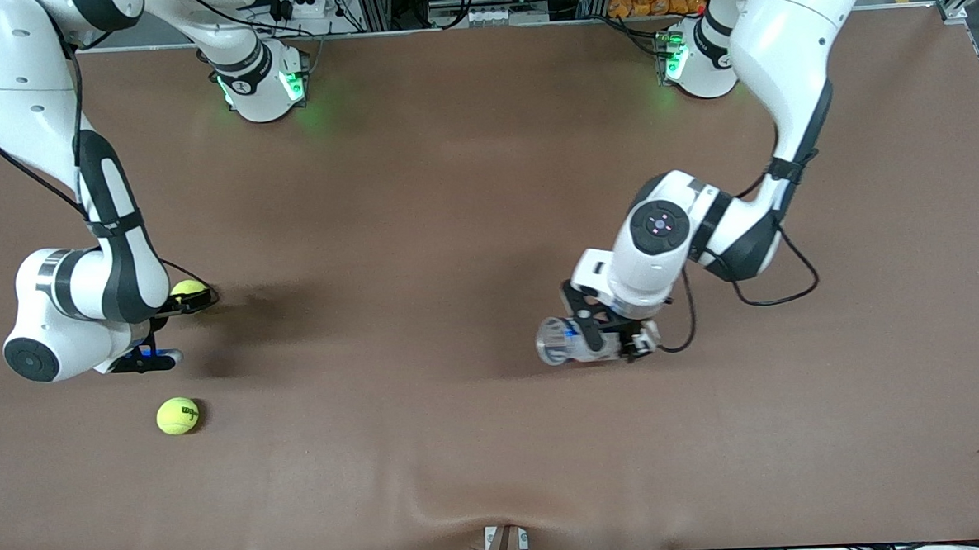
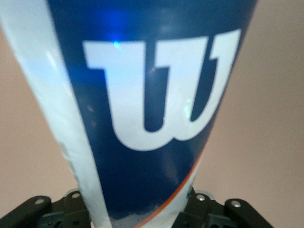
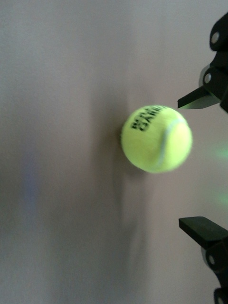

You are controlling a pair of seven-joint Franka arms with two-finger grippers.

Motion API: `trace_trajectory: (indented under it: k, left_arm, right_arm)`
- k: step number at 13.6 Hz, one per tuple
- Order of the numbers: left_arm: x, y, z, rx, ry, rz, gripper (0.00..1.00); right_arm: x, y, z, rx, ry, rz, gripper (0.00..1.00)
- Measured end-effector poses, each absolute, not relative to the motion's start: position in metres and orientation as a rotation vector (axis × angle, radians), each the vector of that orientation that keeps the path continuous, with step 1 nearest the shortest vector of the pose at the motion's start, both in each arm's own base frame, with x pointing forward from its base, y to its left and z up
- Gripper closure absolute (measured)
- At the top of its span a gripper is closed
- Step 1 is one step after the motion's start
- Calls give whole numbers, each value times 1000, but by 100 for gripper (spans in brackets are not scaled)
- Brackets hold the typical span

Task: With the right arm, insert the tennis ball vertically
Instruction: 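Grasp the tennis ball with the right gripper while the left gripper stands the tube upright, then carry the ball with the right gripper over the tube opening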

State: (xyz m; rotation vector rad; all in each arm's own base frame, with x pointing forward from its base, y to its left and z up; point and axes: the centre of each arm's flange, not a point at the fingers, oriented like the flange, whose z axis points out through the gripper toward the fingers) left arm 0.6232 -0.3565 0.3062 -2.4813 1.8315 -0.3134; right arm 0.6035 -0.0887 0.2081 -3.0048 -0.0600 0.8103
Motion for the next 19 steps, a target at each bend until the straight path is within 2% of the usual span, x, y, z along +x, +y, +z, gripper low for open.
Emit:
trace_trajectory:
  k: [4,9,11,13,14,17,19]
  left_arm:
    - [610,-422,302,-2541,1869,-707,36]
    - [585,-476,248,-2677,1759,-1115,37]
    - [575,-494,232,-2737,1697,-1204,37]
    - [560,-511,220,-2810,1641,-1234,37]
    - [552,-518,214,-2830,1626,-1246,37]
    - [539,-524,194,-2832,1553,-1372,36]
    - [531,-528,181,-2868,1502,-1402,37]
  right_arm:
    - [593,-98,192,-2993,-107,791,0]
    - [585,-97,183,-2973,-140,820,0]
    - [585,-99,181,-2968,-159,816,8]
    - [587,-101,181,-2976,-167,792,30]
    - [589,-101,183,-2981,-170,779,33]
    - [605,-101,196,-3014,-180,690,34]
    - [624,-98,223,-3043,-198,596,34]
